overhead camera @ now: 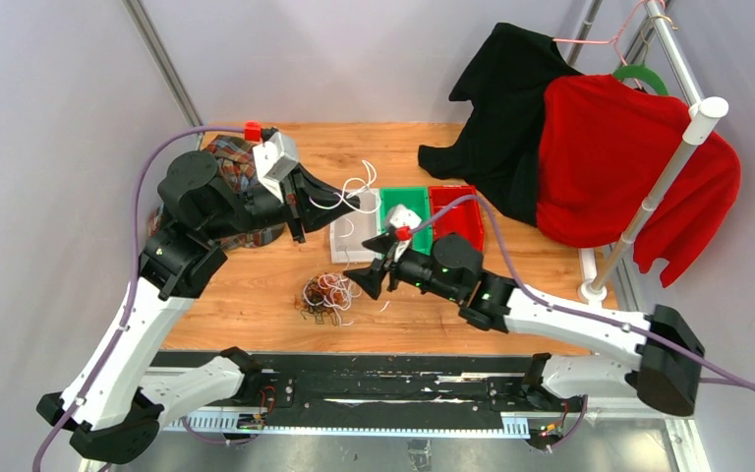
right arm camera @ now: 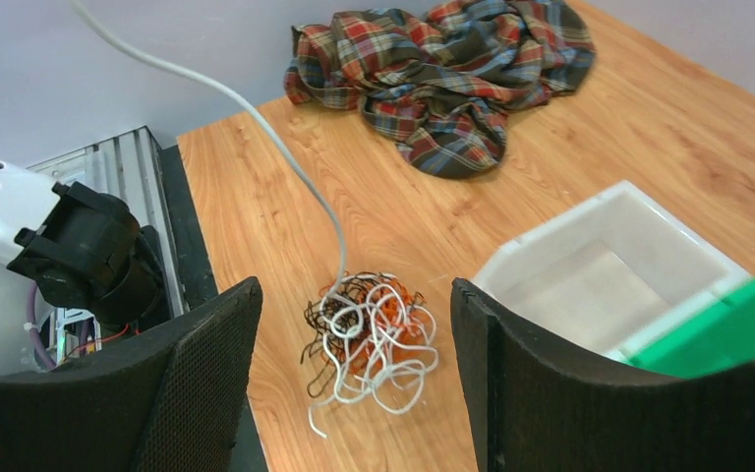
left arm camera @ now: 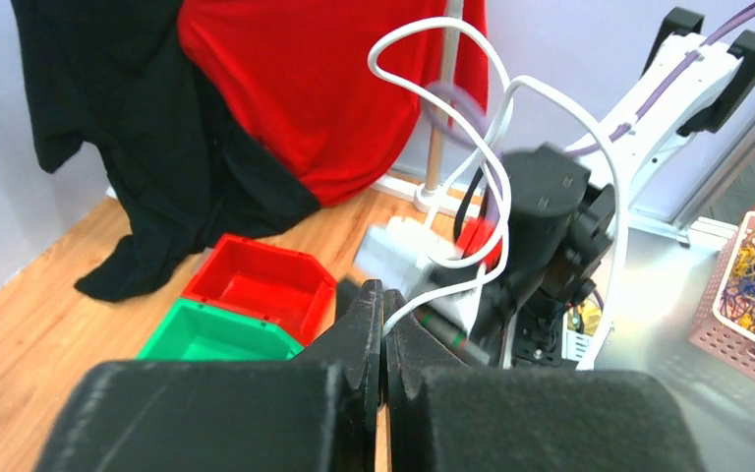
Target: Untangle the cables
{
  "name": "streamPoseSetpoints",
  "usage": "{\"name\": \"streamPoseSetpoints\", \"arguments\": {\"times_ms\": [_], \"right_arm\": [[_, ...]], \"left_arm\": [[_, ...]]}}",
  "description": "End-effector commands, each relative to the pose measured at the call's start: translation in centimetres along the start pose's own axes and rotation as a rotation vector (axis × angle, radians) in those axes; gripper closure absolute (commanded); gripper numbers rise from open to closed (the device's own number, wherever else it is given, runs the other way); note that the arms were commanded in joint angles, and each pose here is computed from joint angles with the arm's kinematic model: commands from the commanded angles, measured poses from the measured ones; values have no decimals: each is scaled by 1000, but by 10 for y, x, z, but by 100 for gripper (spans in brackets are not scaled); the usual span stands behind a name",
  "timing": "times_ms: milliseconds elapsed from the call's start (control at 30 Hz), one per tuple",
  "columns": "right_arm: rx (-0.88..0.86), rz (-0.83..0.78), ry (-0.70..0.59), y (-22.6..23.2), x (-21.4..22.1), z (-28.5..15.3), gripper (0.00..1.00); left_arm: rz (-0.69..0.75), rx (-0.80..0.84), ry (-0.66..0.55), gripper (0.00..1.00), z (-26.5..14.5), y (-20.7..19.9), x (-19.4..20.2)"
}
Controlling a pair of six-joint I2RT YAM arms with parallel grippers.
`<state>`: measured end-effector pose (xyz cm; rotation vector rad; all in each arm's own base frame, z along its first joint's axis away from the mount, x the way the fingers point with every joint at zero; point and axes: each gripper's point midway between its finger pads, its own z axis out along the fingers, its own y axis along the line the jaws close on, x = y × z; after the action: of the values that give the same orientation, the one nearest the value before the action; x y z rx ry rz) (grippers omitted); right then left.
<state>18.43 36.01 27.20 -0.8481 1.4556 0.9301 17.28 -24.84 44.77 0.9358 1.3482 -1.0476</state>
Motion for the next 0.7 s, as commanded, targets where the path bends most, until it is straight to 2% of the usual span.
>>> {"name": "streamPoseSetpoints", "arguments": {"times_ms": [0, 200, 367, 533, 667], "right_arm": [[-67, -35, -139, 21, -31, 31, 29], [4, 24, -93, 7, 14, 65, 32], [33, 45, -3, 1, 65, 87, 39], [44, 70, 65, 0, 105, 97, 43], [68, 85, 99, -2, 128, 90, 42]], "left_arm": [[61, -7, -46, 99, -5, -5, -28], [140, -14, -98, 99, -8, -7, -63], [230, -45, -200, 99, -18, -13, -116], [309, -82, -287, 100, -27, -17, -162], [373, -121, -358, 100, -36, -19, -196]]}}
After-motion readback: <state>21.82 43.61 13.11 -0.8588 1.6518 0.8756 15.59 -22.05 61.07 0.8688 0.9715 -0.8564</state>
